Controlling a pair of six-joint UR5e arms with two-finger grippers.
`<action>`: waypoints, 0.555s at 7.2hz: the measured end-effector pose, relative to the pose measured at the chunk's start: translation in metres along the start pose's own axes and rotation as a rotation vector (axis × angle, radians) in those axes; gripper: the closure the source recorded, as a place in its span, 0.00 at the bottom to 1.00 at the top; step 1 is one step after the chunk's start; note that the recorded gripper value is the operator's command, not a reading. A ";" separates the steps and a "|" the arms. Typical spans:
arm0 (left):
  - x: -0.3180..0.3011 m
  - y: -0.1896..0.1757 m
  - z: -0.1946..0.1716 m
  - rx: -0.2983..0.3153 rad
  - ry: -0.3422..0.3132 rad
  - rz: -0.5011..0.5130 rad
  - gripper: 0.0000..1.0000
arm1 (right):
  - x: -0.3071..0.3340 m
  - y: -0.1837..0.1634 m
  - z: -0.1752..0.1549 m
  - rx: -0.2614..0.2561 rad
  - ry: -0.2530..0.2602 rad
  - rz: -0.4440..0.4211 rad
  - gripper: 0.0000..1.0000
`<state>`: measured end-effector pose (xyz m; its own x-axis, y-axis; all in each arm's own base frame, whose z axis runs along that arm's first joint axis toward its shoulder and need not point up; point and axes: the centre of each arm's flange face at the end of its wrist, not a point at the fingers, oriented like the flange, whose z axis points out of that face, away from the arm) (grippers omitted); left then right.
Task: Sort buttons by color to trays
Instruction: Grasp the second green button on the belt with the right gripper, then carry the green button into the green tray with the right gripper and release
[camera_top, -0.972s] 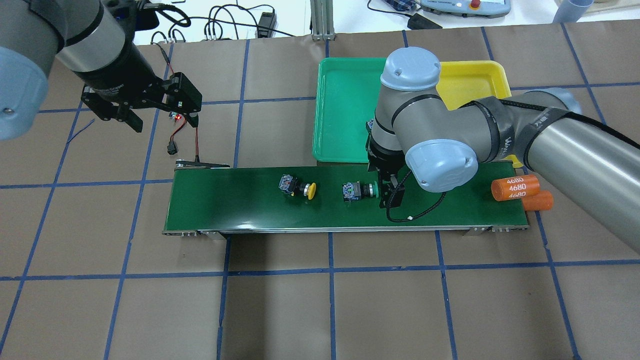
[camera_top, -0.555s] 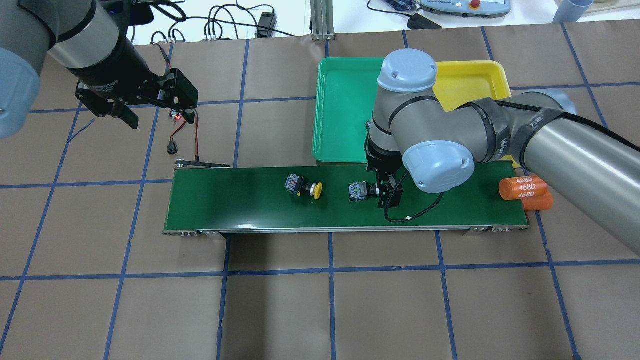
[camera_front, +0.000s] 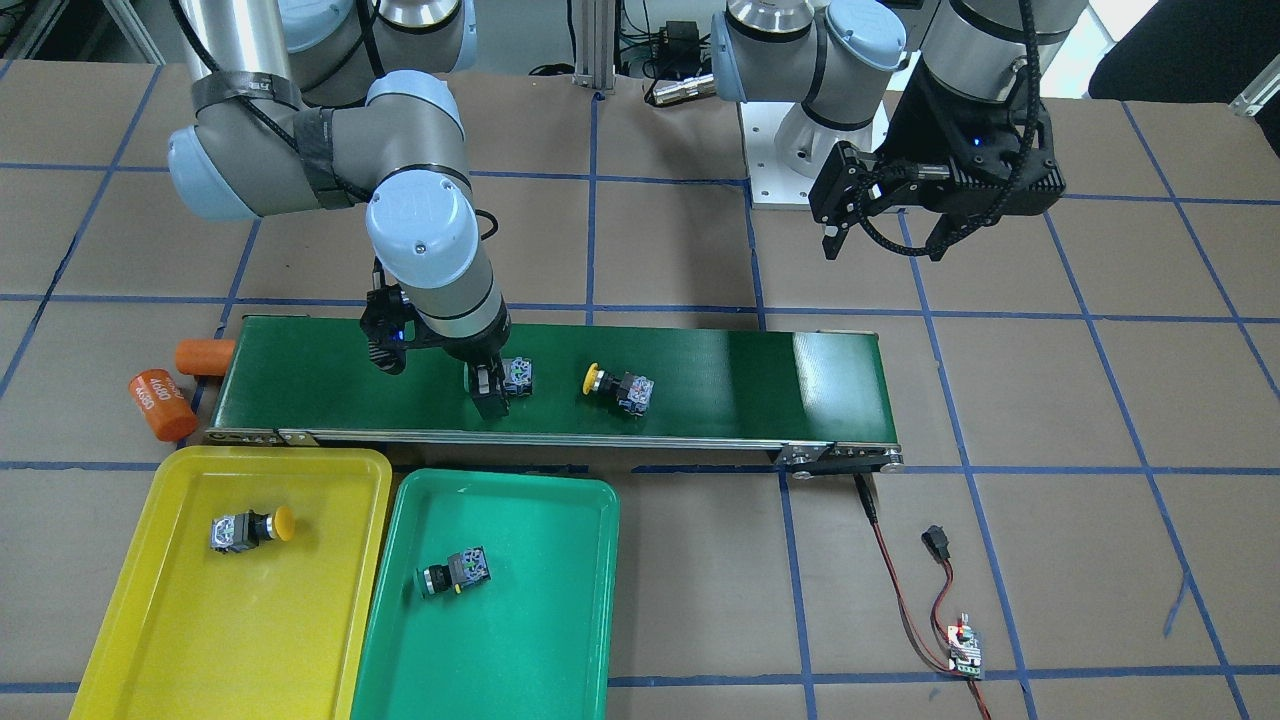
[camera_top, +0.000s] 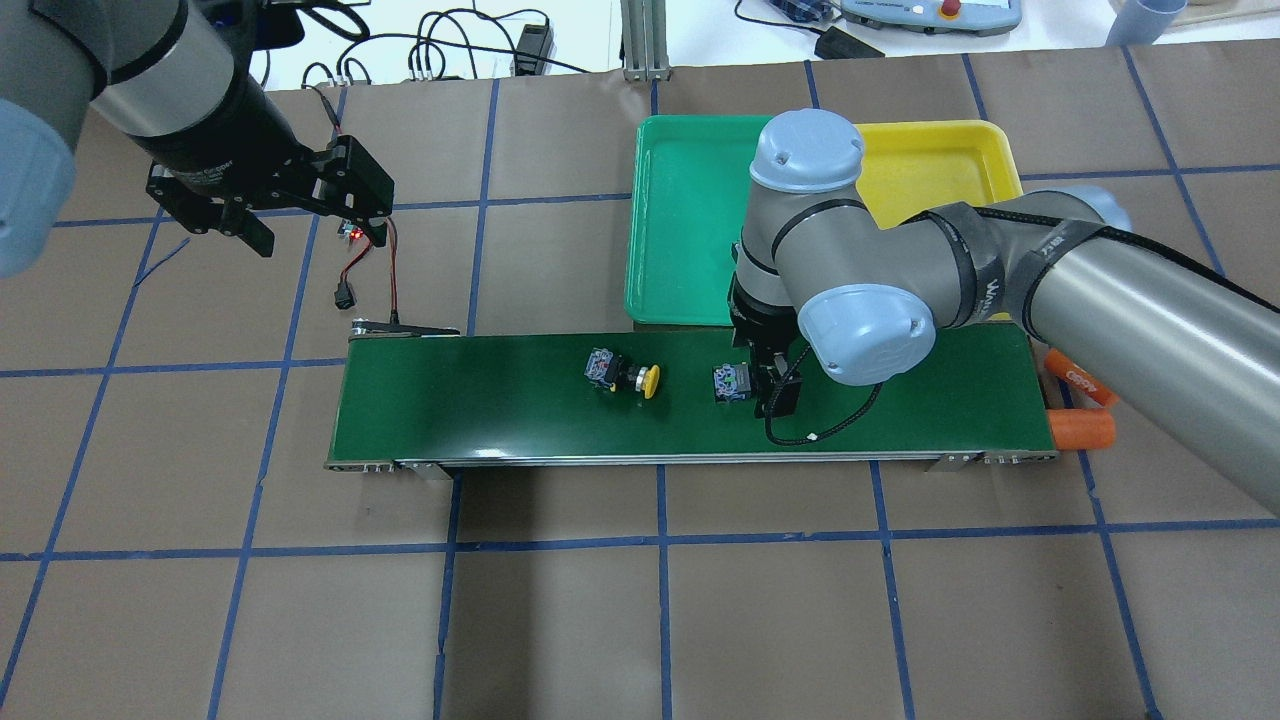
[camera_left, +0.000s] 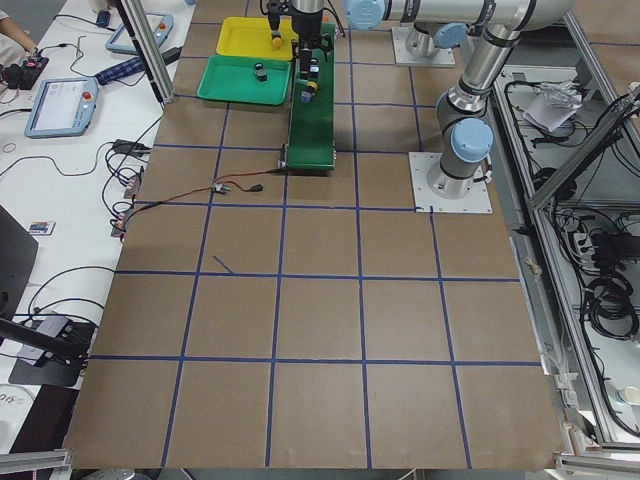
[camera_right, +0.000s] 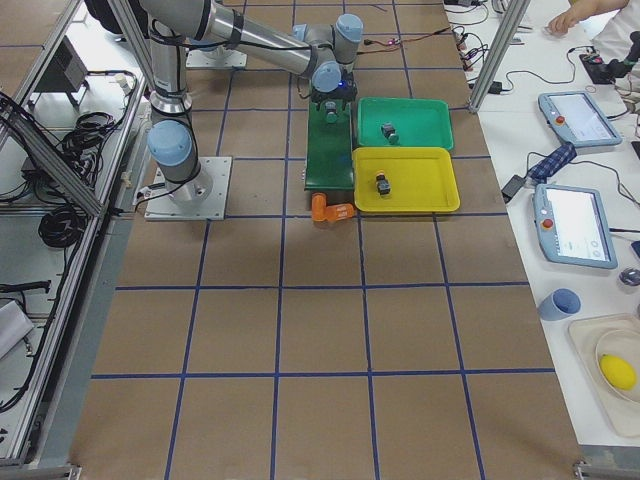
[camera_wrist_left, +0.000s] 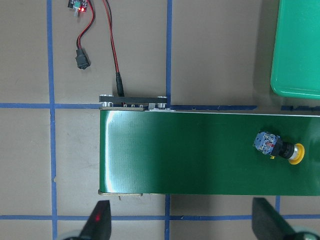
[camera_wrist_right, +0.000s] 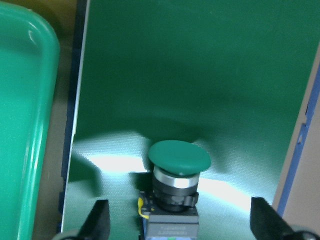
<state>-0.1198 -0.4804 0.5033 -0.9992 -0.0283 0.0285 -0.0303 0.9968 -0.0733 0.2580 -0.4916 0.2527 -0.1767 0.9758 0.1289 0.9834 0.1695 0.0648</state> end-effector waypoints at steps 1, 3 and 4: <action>0.000 0.000 -0.001 0.001 -0.001 0.001 0.00 | 0.000 -0.002 0.003 0.015 0.004 0.000 0.00; 0.000 0.001 -0.001 0.002 -0.004 0.003 0.00 | 0.005 -0.005 0.017 0.039 0.031 -0.006 0.87; 0.000 0.001 -0.001 0.002 -0.004 0.003 0.00 | 0.007 -0.006 0.019 0.049 0.031 -0.013 1.00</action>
<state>-0.1201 -0.4793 0.5045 -0.9994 -0.0256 0.0239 -0.0273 0.9967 -0.0759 0.2515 -0.4836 0.2346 -0.1901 0.9688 0.1589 0.9817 0.1896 0.0184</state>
